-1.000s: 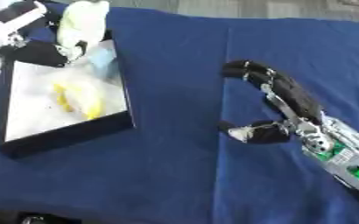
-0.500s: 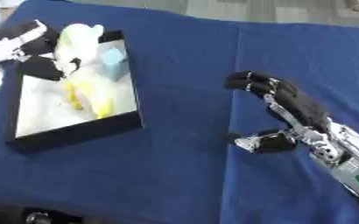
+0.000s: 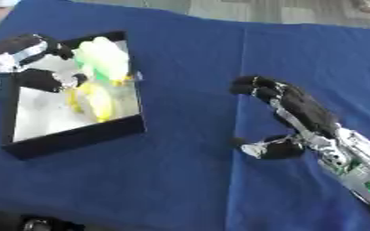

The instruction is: Pick up the objects with one hand, pass them to the other hand, and then place them into the box on the other side of the table.

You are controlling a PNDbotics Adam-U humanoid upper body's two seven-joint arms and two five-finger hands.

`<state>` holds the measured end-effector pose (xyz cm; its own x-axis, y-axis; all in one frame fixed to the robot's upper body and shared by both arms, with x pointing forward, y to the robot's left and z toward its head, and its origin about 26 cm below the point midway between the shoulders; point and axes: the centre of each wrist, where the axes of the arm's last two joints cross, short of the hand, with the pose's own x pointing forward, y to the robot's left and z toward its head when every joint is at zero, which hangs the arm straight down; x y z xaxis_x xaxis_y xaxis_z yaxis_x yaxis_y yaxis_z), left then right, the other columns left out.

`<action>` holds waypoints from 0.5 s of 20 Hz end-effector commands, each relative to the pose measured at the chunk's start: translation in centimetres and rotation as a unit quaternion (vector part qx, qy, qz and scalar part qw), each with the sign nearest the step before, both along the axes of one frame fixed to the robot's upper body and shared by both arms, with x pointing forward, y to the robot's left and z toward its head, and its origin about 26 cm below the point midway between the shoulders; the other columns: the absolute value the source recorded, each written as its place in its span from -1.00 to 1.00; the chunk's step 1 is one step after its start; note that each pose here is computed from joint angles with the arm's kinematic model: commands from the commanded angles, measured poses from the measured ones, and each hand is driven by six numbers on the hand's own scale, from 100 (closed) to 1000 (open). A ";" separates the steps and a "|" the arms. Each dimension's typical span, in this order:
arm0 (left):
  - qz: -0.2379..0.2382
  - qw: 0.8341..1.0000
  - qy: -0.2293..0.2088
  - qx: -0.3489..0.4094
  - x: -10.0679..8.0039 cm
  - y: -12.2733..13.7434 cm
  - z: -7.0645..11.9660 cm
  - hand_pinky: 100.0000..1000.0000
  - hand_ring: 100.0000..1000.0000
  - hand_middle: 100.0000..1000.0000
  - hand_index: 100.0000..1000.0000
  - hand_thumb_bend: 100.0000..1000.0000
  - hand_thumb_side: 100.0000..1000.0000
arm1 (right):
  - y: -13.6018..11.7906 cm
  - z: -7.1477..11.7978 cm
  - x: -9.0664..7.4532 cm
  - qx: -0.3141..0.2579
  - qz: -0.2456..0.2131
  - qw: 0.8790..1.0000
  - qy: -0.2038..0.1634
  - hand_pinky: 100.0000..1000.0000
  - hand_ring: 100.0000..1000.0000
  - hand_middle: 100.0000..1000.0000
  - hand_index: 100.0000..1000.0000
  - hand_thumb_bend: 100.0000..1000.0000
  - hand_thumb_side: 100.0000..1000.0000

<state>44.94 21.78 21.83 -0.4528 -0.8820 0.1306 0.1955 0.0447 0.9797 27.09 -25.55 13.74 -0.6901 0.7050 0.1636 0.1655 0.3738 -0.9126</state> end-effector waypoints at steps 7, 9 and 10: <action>0.009 0.999 -0.040 -0.014 0.1 0.9 1.4 1.00 0.70 0.37 0.61 -0.56 0.79 | -0.1 0.8 -0.1 0.002 0.002 1.000 -0.015 0.51 0.49 0.58 0.65 -0.09 -0.74; 0.009 0.999 -0.043 -0.025 0.0 0.8 1.6 1.00 0.67 0.36 0.61 -0.71 0.64 | -0.2 0.8 -0.1 0.003 0.001 1.000 -0.015 0.50 0.49 0.58 0.65 -0.10 -0.74; 0.009 0.999 -0.044 -0.029 -0.1 0.7 1.6 1.00 0.66 0.35 0.61 -0.76 0.60 | -0.2 0.8 -0.1 0.004 0.001 1.000 -0.015 0.50 0.49 0.59 0.65 -0.10 -0.74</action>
